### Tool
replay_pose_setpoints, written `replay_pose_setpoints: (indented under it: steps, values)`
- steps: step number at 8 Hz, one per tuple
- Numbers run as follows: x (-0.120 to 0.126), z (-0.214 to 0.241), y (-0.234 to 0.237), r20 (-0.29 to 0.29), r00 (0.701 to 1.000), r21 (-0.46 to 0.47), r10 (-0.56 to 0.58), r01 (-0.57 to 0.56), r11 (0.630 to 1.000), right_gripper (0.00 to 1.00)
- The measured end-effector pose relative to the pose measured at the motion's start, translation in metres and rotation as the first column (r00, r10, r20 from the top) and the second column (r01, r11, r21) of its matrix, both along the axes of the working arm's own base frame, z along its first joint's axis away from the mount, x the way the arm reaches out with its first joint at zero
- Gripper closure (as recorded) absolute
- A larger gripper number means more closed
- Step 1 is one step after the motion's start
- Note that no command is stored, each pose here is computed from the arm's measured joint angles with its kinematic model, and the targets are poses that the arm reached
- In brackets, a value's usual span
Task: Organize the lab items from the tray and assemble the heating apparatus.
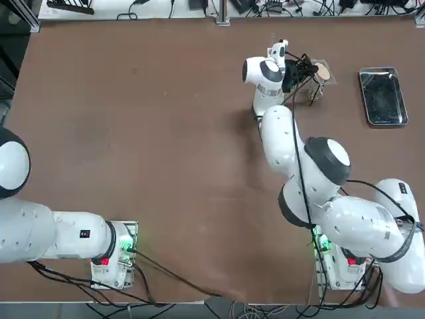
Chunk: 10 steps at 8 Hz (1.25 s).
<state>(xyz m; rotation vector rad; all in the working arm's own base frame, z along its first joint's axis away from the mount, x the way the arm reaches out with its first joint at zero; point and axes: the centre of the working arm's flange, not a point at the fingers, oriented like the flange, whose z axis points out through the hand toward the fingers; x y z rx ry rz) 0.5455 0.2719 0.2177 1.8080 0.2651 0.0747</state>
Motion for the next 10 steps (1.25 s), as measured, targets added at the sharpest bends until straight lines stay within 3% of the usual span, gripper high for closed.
replay_pose_setpoints:
  steps: [6,10]
  values:
    - [-0.005,-0.014,0.001,0.017,1.0,0.002,-0.007,0.007,1.0,0.86]
    - [-0.005,-0.015,-0.001,0.017,1.0,0.002,-0.013,0.013,1.0,0.58]
